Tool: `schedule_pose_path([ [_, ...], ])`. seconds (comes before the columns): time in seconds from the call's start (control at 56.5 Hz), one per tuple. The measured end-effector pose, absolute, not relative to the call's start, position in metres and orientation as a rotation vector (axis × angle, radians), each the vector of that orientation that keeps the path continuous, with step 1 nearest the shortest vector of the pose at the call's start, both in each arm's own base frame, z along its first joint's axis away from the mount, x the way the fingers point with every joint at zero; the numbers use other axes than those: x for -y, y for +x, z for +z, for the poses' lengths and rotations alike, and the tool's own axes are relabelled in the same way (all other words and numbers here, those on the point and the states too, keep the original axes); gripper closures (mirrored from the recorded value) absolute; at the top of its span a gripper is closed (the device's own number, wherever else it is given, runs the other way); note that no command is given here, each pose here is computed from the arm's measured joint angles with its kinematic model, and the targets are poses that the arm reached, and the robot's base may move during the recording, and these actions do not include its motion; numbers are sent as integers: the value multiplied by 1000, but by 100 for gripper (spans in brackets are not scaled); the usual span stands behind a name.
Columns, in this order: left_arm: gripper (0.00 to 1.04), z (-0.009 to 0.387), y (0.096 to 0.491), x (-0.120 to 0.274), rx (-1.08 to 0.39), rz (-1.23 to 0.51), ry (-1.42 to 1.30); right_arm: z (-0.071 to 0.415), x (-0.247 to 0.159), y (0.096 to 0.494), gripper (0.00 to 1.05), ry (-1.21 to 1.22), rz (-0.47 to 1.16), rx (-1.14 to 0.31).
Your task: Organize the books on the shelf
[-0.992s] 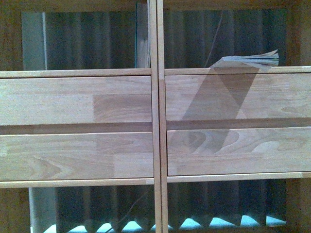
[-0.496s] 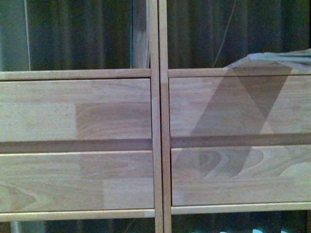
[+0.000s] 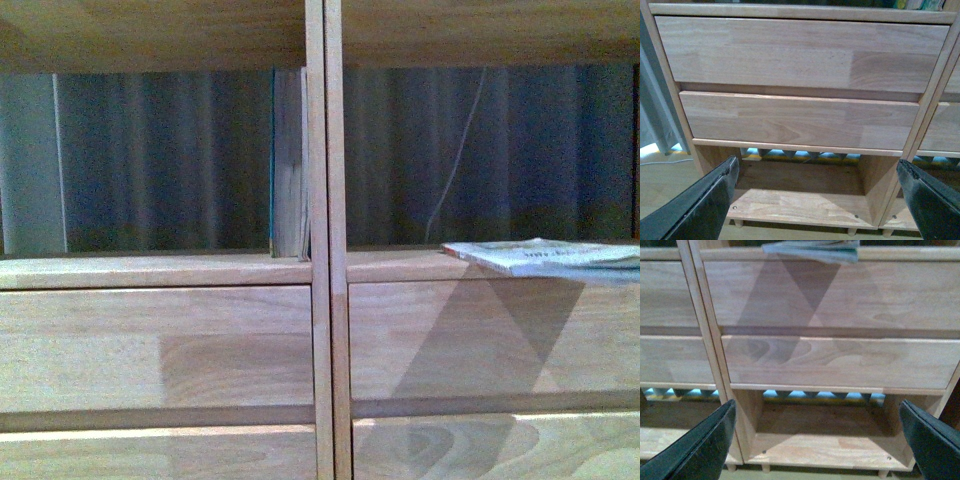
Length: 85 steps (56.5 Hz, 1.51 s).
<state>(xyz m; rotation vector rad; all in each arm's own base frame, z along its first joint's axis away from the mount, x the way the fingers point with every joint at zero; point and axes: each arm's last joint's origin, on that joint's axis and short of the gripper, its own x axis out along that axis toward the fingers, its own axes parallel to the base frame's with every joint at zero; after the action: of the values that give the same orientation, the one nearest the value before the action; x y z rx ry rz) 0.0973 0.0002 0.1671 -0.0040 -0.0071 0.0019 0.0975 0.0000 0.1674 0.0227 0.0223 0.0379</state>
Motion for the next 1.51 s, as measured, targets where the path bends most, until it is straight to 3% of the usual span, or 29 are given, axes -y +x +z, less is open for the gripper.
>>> schedule_pose_path([
  [0.089,7,167,97,0,7,2,-4,180,1,106,7,239,235,-214],
  [0.354,7,167,97,0,7,2,-4,263,-14,178,7,528,377,-118],
  [0.585,7,167,97,0,7,1,-4,272,-17,270,7,981,229,-142],
  [0.779,7,167,97,0,7,2,-4,263,-26,305,7,1158,162,-160],
  [1.346,7,167,97,0,7,2,-4,260,-20,361,7,1264,10,-49],
  [1.506,7,167,97,0,7,2,-4,261,-13,367,28,1263,-32,-36],
])
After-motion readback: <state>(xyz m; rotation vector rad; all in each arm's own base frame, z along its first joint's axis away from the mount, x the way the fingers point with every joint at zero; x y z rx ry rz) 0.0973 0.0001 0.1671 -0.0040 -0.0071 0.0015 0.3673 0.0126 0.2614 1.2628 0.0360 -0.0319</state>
